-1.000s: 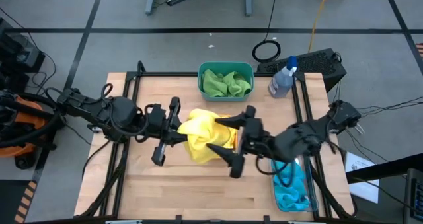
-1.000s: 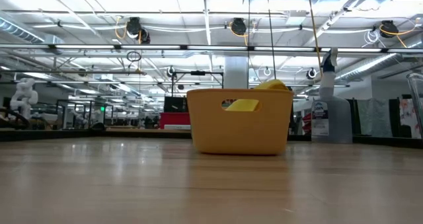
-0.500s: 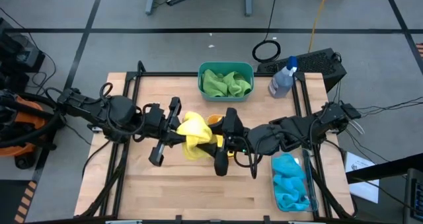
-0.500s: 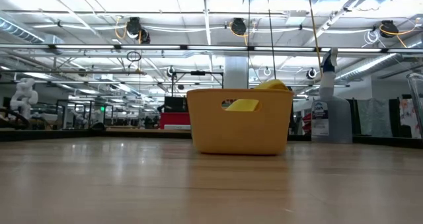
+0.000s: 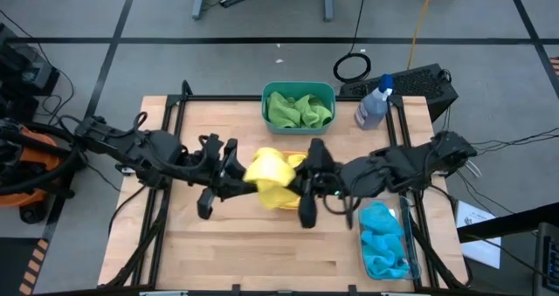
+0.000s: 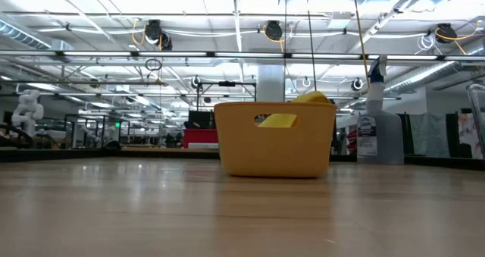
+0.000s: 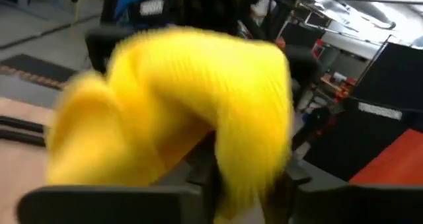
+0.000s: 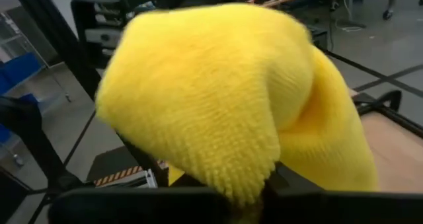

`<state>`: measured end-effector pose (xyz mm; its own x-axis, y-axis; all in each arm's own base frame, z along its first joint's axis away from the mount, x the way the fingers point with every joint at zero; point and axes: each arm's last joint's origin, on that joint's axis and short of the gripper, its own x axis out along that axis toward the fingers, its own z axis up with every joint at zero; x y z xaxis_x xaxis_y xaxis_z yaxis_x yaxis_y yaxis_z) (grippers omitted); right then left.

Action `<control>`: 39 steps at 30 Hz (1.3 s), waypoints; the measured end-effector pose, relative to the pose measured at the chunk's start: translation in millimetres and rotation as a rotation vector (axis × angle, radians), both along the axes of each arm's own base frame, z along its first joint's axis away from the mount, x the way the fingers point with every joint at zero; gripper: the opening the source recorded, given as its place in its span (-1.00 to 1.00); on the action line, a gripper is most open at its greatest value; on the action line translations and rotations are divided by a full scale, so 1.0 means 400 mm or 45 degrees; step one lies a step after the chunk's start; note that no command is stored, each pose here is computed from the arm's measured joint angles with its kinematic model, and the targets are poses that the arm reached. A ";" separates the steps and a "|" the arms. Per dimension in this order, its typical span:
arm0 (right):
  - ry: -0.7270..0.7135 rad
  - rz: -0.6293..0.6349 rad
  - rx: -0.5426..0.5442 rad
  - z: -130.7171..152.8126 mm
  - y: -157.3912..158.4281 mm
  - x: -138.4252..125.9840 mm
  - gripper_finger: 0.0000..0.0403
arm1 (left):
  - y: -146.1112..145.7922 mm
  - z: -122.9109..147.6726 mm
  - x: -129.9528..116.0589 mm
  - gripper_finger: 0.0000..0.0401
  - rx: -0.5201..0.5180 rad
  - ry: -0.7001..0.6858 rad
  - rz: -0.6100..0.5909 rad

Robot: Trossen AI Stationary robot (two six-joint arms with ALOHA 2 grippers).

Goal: Sort microfiber towel by color & place in baskets
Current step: Put the yellow microfiber towel into the yellow bin

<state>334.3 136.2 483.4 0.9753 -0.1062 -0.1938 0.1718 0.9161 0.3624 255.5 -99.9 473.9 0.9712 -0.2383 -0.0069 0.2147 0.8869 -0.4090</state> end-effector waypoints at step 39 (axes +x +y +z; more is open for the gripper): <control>0.132 0.236 -0.675 0.008 -0.003 -0.043 -0.98 | 0.011 -0.031 0.098 0.58 -0.400 0.015 0.090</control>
